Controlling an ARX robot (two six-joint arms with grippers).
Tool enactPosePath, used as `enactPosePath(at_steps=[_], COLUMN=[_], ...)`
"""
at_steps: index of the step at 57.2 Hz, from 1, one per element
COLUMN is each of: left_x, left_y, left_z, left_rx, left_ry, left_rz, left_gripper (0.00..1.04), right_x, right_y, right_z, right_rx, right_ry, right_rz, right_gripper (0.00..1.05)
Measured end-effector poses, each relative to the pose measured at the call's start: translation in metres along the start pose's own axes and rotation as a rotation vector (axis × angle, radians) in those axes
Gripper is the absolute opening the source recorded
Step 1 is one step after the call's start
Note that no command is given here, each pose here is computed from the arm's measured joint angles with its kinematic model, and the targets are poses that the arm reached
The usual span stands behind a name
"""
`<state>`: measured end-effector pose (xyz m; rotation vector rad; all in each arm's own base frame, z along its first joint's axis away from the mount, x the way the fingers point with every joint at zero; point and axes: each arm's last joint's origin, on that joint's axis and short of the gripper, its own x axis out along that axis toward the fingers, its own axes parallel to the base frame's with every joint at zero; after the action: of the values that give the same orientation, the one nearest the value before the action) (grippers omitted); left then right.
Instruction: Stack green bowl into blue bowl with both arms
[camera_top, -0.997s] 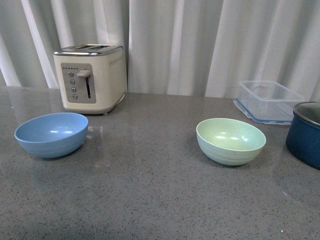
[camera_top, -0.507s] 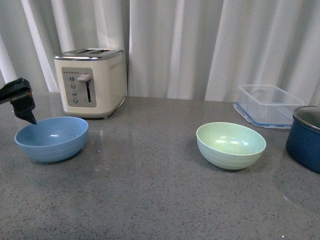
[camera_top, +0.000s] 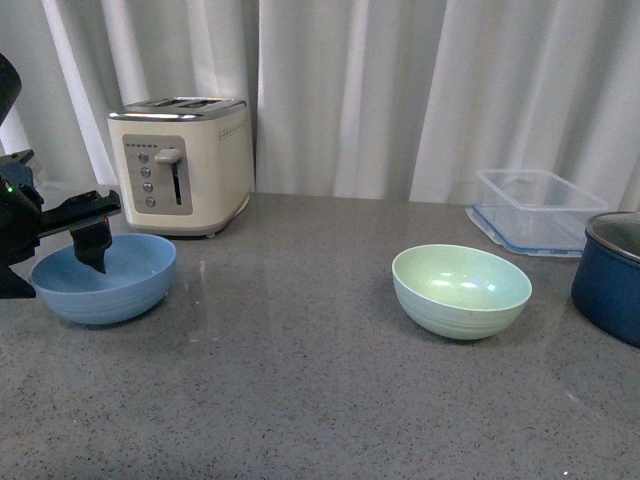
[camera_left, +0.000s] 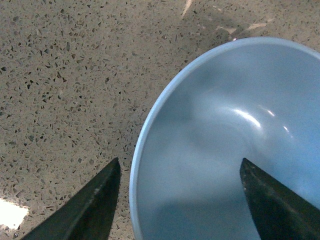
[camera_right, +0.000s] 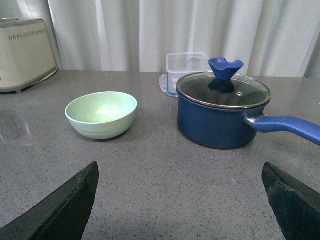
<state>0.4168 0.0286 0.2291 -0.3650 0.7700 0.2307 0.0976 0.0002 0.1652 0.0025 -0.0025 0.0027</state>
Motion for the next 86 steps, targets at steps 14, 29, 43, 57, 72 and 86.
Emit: enactPosePath(at_steps=[14,29,43,57,72,86], left_x=[0.001,-0.006,-0.037,-0.041,-0.019,-0.003], left_y=[0.0,-0.006,-0.043,-0.091,-0.129,-0.151], left_z=[-0.001,-0.001,0.009,0.001,-0.021,-0.033], left_rx=[-0.001,-0.007,0.025,0.086,0.144,0.18], left_ry=[0.006,0.015,-0.047,-0.035,0.033,0.067], left_rz=[0.001,-0.038,-0.156,-0.239,-0.259,-0.252], left_gripper=[0.33,0.04,0.04,0.04,0.04,0.04], right_x=[0.0,0.0,0.0,0.0,0.0,0.0], right_y=[0.0,0.0,0.0,0.0,0.0,0.0], right_z=[0.0,0.0,0.0,0.0,0.0,0.0], right_rx=[0.0,0.0,0.0,0.0,0.0,0.0], right_ry=[0.0,0.0,0.0,0.0,0.0,0.0], right_rz=[0.0,0.0,0.0,0.0,0.0,0.0], right_gripper=[0.95,0.95,0.95,0.95,0.95,0.95])
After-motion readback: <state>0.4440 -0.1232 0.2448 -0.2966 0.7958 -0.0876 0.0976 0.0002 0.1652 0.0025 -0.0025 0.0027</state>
